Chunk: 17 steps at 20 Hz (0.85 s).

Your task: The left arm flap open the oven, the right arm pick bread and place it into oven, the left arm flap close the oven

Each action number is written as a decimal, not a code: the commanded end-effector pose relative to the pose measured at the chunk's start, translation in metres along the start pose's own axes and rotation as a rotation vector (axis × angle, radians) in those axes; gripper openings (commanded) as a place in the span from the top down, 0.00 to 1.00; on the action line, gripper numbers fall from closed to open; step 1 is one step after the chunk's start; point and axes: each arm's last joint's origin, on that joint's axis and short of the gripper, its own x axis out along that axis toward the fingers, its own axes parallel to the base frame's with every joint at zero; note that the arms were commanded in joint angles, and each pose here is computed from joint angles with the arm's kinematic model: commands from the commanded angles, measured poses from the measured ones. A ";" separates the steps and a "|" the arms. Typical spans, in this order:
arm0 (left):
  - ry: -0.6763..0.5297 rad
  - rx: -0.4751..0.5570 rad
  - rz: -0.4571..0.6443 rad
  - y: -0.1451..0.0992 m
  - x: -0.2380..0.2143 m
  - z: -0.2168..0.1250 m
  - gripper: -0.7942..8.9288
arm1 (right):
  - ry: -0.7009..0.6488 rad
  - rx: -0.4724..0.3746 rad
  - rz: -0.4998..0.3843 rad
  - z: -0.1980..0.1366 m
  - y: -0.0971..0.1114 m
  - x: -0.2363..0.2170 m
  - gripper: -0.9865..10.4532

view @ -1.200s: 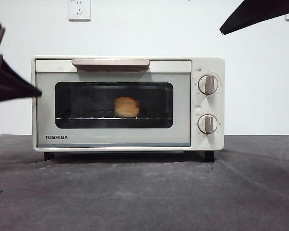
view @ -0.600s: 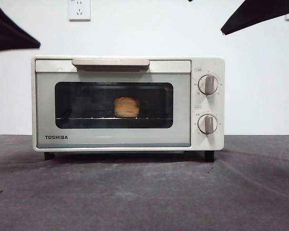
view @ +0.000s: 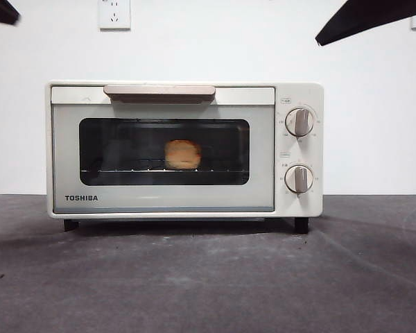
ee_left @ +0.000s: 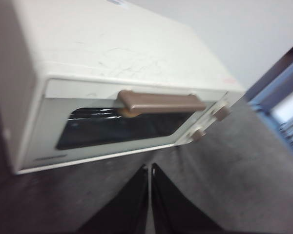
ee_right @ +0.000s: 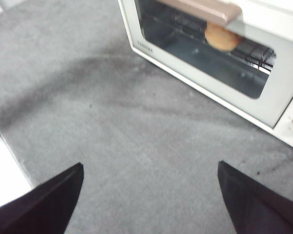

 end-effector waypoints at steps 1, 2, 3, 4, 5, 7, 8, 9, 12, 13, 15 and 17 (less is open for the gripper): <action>-0.001 0.129 0.037 -0.011 -0.013 0.005 0.90 | -0.026 -0.002 0.009 0.004 0.003 -0.001 0.54; -0.002 0.153 0.049 -0.014 -0.018 0.006 0.90 | -0.030 -0.001 0.010 0.005 0.003 -0.001 0.54; -0.001 0.170 0.067 -0.017 -0.022 0.006 0.90 | -0.033 -0.002 0.010 0.005 0.003 -0.001 0.54; 0.001 0.180 0.079 -0.019 -0.025 0.007 0.90 | -0.033 -0.002 0.011 0.005 0.003 -0.001 0.54; 0.005 0.196 0.090 -0.022 -0.029 0.007 0.90 | -0.033 -0.002 0.011 0.005 0.003 -0.001 0.54; 0.024 0.219 0.094 -0.025 -0.034 0.007 0.90 | -0.033 -0.002 0.010 0.005 0.003 -0.001 0.54; 0.042 0.230 0.094 -0.026 -0.036 0.006 0.90 | -0.033 -0.002 0.010 0.005 0.003 -0.001 0.54; 0.065 0.239 0.095 -0.027 -0.038 0.005 0.90 | -0.033 -0.001 0.009 0.005 0.003 -0.001 0.54; 0.116 0.259 0.095 -0.029 -0.041 0.001 0.90 | -0.036 0.001 -0.005 0.005 0.002 -0.001 0.54; 0.125 0.262 0.094 -0.029 -0.041 0.000 0.90 | -0.036 0.001 -0.010 0.005 0.002 -0.001 0.54; 0.133 0.266 0.093 -0.029 -0.042 -0.001 0.90 | -0.037 0.001 -0.011 0.005 0.002 -0.001 0.54; 0.129 0.268 0.092 -0.029 -0.042 -0.001 0.90 | -0.037 0.002 -0.010 0.005 0.002 -0.001 0.54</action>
